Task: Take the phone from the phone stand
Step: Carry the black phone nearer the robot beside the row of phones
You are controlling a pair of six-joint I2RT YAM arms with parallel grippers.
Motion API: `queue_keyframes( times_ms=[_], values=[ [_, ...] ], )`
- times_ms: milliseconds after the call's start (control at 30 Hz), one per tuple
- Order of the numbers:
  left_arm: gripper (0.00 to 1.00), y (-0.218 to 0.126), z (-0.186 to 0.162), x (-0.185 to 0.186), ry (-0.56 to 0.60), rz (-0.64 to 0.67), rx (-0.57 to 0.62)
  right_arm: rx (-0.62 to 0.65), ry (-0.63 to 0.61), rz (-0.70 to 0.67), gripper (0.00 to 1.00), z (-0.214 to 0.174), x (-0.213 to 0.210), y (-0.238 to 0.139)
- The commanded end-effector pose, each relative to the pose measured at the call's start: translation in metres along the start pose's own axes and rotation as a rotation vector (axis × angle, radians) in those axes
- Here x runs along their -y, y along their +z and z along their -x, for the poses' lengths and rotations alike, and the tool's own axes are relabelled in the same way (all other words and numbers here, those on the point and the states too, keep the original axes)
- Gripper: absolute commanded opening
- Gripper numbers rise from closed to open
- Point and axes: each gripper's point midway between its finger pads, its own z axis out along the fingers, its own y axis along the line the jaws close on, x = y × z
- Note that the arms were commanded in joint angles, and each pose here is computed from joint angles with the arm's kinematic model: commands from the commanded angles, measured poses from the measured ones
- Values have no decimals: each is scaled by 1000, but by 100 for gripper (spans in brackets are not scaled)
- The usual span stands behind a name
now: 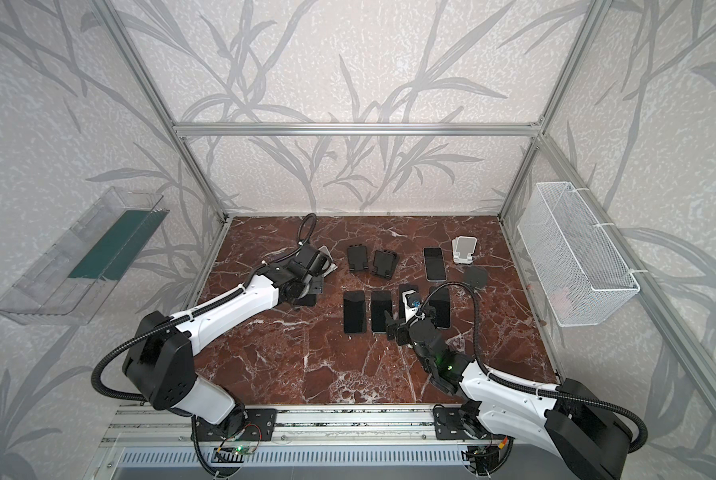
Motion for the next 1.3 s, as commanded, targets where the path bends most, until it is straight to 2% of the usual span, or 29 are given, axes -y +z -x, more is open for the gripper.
queue_keyframes(
  times_ms=[0,133,300,533,933,1100,1267],
  values=[
    [46,10,-25,5,28,-7,-111,29,30,2,99,11,-2,0],
    [46,23,-43,16,45,-29,-205,43,30,-13,99,14,2,-3],
    [40,37,-67,28,16,-42,-320,50,36,-16,99,15,4,-5],
    [38,50,-75,32,4,-14,-355,41,38,-10,99,14,2,-3],
    [34,59,-77,54,-4,-100,-367,45,38,-16,99,15,4,-5],
    [34,62,-77,61,-42,-111,-377,37,40,-21,99,12,4,-3],
    [34,64,-83,56,-103,-54,-410,32,40,-24,99,11,3,-1]
  ],
)
